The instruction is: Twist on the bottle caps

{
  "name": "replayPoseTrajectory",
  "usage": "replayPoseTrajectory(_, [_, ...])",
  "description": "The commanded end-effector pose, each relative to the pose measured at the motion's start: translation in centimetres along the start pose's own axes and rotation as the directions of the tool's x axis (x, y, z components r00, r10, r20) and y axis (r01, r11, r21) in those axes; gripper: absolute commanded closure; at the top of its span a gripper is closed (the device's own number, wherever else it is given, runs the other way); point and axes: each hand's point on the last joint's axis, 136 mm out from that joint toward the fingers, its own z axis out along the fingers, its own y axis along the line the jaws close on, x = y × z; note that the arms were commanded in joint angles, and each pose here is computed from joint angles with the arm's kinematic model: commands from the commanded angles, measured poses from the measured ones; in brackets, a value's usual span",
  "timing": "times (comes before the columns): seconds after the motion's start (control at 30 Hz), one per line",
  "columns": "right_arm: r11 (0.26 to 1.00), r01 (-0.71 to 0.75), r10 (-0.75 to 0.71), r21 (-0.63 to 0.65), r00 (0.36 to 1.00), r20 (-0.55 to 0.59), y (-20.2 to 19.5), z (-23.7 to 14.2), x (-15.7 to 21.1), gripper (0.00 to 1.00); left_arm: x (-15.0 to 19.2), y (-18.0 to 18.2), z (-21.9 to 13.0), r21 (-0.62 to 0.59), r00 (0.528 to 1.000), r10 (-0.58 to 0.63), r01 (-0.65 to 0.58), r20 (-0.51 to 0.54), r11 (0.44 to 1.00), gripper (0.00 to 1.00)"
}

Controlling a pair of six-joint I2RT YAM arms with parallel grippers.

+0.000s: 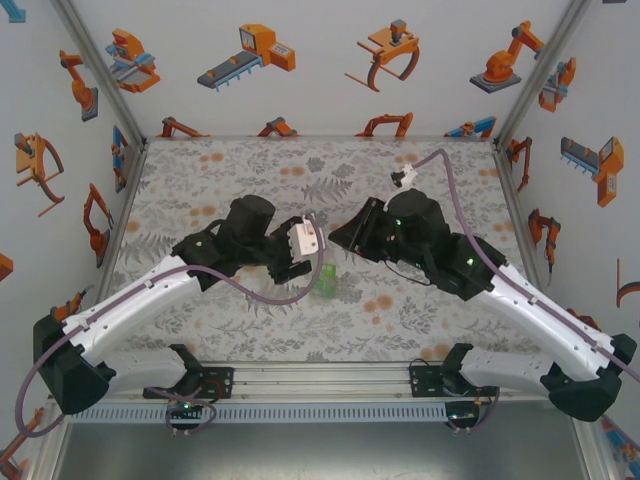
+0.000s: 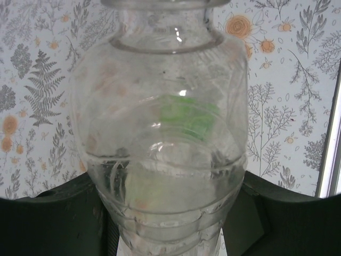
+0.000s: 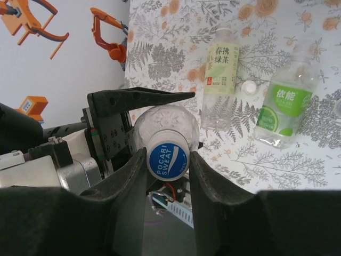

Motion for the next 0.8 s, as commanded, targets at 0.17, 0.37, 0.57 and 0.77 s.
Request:
replayPoseTrajectory(0.17, [0.96, 0.26, -0.255, -0.102, 0.965, 0.061, 3.7, -2.7, -1.9, 0.37, -3.3, 0.0, -1.5, -0.004, 0.992, 0.044, -0.044, 0.116, 0.999, 1.0])
replayPoseTrajectory(0.37, [0.816, 0.544, -0.524, -0.195, 0.839, 0.148, 6.4, -4.8, -2.1, 0.35, -3.4, -0.8, -1.8, 0.031, 0.991, 0.051, -0.055, 0.127, 0.998, 1.0])
replayPoseTrajectory(0.57, [0.565, 0.78, -0.736, -0.27, 0.624, 0.263, 7.8, -7.4, -0.6, 0.34, -3.7, -2.2, -2.4, 0.092, 0.986, 0.064, -0.079, 0.155, 0.993, 1.0])
replayPoseTrajectory(0.77, [0.3, 0.902, -0.882, -0.311, 0.386, 0.27, 7.7, -8.5, 1.7, 0.38, -4.4, -4.2, -3.6, 0.178, 0.973, 0.082, -0.122, 0.218, 0.976, 1.0])
